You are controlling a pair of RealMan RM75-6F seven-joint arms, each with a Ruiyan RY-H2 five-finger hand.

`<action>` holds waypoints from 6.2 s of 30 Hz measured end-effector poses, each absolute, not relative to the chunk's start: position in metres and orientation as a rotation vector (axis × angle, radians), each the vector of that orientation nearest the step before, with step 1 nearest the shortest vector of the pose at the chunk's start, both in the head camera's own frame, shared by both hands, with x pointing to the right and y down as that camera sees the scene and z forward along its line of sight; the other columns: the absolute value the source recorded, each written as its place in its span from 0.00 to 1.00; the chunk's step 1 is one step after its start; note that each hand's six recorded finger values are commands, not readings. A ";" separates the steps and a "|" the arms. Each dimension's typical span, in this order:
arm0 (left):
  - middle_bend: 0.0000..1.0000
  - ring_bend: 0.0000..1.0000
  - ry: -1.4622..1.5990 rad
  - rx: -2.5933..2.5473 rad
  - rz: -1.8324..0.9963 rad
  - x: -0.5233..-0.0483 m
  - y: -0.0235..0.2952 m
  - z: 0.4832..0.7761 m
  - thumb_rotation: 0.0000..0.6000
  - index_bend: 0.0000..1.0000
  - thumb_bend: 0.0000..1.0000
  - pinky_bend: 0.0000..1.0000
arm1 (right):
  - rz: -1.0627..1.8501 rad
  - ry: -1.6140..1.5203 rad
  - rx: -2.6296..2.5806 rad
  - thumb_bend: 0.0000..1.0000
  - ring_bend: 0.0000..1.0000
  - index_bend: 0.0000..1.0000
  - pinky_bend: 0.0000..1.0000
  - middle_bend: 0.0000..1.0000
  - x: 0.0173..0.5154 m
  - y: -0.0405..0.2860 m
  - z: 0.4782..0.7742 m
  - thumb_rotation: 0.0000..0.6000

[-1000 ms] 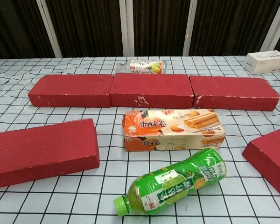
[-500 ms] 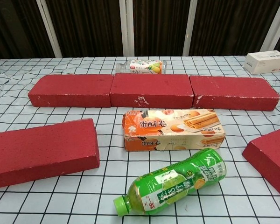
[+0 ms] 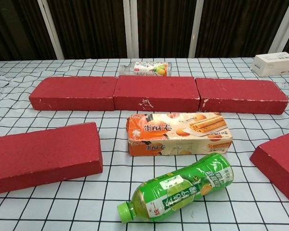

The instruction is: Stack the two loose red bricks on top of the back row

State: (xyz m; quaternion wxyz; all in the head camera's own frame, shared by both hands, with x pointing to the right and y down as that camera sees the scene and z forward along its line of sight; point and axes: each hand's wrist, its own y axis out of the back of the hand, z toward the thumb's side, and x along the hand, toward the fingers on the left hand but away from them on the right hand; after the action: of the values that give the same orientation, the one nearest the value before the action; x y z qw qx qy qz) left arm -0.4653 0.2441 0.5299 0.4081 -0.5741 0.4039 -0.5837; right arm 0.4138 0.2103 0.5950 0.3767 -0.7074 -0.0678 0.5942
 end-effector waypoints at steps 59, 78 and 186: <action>0.00 0.00 0.978 -1.434 -1.517 -0.461 0.245 0.540 1.00 0.00 0.00 0.17 | 1.503 0.144 -1.757 0.19 0.00 0.00 0.00 0.00 0.357 0.182 0.657 1.00; 0.00 0.00 0.978 -1.438 -1.515 -0.460 0.245 0.539 1.00 0.00 0.00 0.17 | 1.502 0.136 -1.748 0.19 0.14 0.35 0.00 0.24 0.350 0.181 0.653 1.00; 0.00 0.00 1.046 -1.310 -1.673 -0.497 0.219 0.557 1.00 0.00 0.00 0.18 | 2.016 -0.202 -1.665 0.22 0.18 0.41 0.00 0.29 0.107 -0.043 0.681 1.00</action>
State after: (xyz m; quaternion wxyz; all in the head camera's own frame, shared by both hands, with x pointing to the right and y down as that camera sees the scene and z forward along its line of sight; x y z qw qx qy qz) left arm -0.4969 0.2190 0.5567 0.3772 -0.5121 0.4091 -0.6543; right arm 0.1074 -0.0426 0.6813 0.2566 -0.6138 -0.0744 0.7429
